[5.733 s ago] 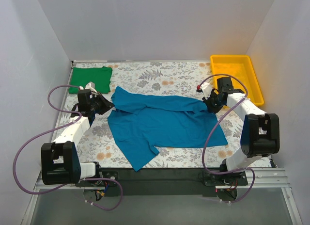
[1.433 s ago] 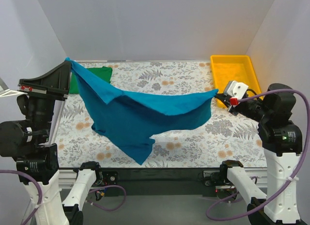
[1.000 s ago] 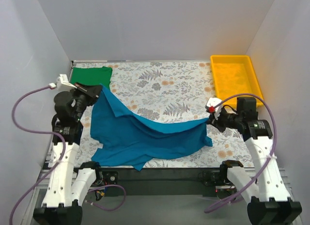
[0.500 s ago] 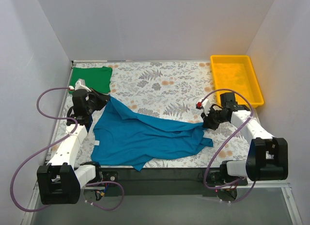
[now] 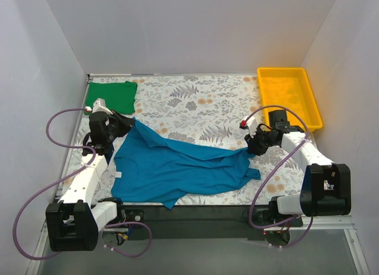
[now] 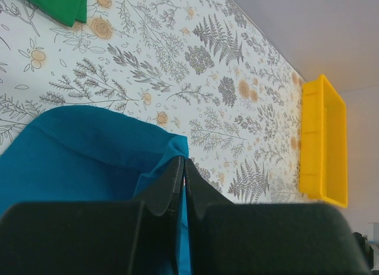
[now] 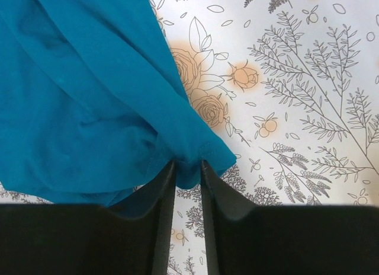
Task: Fold and stack the t-shirts
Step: Flatten the tshirt out
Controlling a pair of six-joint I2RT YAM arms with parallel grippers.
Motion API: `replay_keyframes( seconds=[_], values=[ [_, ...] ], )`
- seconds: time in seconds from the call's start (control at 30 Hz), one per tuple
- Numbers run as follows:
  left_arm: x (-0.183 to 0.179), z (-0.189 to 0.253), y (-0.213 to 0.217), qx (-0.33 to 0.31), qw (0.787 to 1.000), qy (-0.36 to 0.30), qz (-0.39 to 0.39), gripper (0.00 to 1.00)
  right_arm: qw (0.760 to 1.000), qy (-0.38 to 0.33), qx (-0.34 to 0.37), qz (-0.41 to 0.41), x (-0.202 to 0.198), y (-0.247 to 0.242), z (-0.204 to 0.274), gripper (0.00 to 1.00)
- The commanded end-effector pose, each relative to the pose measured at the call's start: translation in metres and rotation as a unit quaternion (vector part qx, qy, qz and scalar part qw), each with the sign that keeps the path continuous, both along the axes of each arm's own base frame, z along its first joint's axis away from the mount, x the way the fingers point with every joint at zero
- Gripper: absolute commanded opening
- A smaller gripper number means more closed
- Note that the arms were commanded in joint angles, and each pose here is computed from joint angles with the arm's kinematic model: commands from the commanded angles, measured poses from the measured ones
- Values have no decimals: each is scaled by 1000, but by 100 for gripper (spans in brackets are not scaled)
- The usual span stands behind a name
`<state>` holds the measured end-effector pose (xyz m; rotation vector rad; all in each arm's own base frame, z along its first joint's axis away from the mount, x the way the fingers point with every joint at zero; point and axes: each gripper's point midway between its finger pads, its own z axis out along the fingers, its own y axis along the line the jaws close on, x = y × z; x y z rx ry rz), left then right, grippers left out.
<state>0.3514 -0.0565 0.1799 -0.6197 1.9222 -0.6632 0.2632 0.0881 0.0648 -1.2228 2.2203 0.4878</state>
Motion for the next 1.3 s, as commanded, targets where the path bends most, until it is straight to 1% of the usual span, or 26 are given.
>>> replay_keyframes(
  seconds=[0.0,0.1,0.17,0.27,0.3,0.37,0.47,0.53,0.57,0.6,0.77,0.9,1.03,1.13,1.2,1.23,1.27],
  values=[
    [-1,14,-2,7,1000,-25,-8,0,1000,-27,4,-6,15,2,15,31],
    [-1,14,-2,7,1000,-25,-8,0,999,-31,3,-8,18,2,16,32],
    [-1,14,-2,8,1000,-25,-9,0,999,-31,3,-9,18,2,16,30],
    [-2,13,-2,7,1000,-24,-9,0,999,-33,4,-9,19,2,18,24],
    [-2,13,-2,7,1000,-24,-10,0,999,-33,4,-9,19,2,18,19],
    [-2,15,-2,8,1000,-26,-10,0,999,-36,4,-10,20,2,21,14],
    [-2,16,-2,8,1000,-27,-11,0,999,-46,7,-11,25,3,27,13],
    [-2,16,-2,9,1000,-27,-11,0,999,-52,6,-11,27,3,32,10],
    [-2,17,-2,9,999,-28,-11,0,998,-57,8,-11,28,3,34,4],
    [-2,17,-2,9,1000,-27,-11,0,998,-61,10,-11,29,4,38,2],
    [-2,19,-2,10,999,-29,-12,0,997,-72,18,-10,33,7,48,1],
    [-1,22,-3,10,999,-31,-12,0,997,-68,19,-11,33,7,46,2],
    [-1,27,-3,9,999,-37,-14,0,997,-71,23,-11,34,8,49,1],
    [-1,40,-4,9,999,-48,-16,0,995,-88,40,-11,37,13,69,1],
    [-3,58,-4,6,998,-66,-15,0,992,-110,62,0,36,20,100,1],
    [-4,70,-4,4,997,-80,-12,0,990,-120,67,5,35,22,114,1],
    [-4,92,-4,2,995,-102,-11,0,988,-139,71,12,33,24,129,1]
  ],
)
